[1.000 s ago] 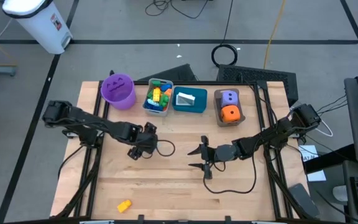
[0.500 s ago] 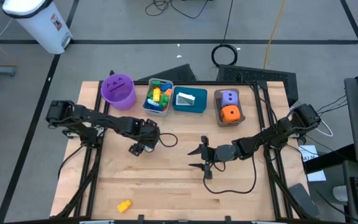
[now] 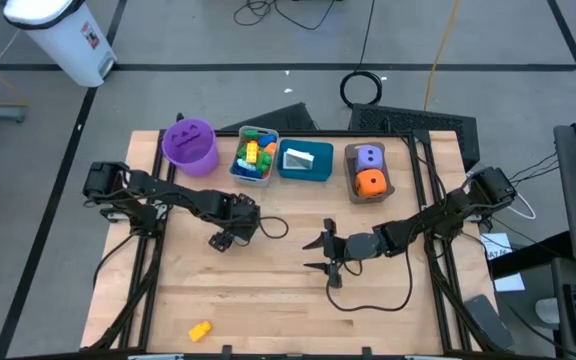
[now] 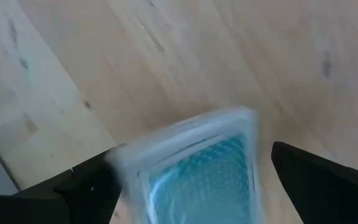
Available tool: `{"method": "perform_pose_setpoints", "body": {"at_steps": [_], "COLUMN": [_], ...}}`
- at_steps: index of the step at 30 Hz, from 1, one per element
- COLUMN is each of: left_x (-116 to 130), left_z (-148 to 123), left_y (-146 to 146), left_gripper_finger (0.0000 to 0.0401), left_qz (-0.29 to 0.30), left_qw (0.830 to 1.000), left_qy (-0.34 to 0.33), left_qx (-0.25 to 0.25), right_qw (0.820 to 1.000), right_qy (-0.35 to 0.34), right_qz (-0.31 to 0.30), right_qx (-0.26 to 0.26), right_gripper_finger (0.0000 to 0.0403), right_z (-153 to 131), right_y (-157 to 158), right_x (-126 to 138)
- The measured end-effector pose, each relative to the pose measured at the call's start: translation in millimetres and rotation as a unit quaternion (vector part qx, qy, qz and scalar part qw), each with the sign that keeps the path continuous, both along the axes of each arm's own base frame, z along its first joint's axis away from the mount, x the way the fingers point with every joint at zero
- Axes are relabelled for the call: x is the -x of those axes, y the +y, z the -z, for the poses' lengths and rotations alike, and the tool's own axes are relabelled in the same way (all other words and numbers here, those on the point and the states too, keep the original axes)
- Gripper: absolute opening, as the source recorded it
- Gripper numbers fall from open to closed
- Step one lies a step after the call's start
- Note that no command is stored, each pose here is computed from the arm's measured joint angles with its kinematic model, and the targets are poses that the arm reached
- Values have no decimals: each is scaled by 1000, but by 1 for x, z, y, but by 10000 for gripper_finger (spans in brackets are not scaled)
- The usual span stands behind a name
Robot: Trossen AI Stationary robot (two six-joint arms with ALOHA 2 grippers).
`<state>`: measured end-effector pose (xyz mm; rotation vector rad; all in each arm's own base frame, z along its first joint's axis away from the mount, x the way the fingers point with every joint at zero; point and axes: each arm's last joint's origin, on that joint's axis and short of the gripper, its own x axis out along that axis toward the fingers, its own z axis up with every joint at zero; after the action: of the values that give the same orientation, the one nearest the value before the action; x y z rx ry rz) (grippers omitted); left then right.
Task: Pick & Place Toys
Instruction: Put the light blue deck of cards into the blue bin
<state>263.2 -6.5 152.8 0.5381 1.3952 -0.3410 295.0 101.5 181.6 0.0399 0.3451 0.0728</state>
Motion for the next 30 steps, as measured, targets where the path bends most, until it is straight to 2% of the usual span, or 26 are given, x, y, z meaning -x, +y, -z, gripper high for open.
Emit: {"method": "perform_pose_setpoints", "body": {"at_steps": [12, 21, 26, 30], "left_x": [0, 0, 0, 0], "left_z": [-1, -2, -2, -1], "left_y": [0, 4, 4, 8], "left_gripper_finger": [400, 399, 399, 399], "left_qz": [-41, -58, -38, -50], "left_qw": [999, 996, 997, 997], "left_qy": [-5, -12, -8, -8], "left_qx": [5, -68, -63, -52], "right_qw": [1000, 1000, 1000, 1000], "right_qy": [0, 0, 0, 0], "right_qz": [0, 0, 0, 0], "right_qx": [0, 0, 0, 0], "right_gripper_finger": [208, 208, 208, 208], "right_z": [0, 0, 0, 0], "right_y": [0, 0, 0, 0], "right_x": [0, 0, 0, 0]}}
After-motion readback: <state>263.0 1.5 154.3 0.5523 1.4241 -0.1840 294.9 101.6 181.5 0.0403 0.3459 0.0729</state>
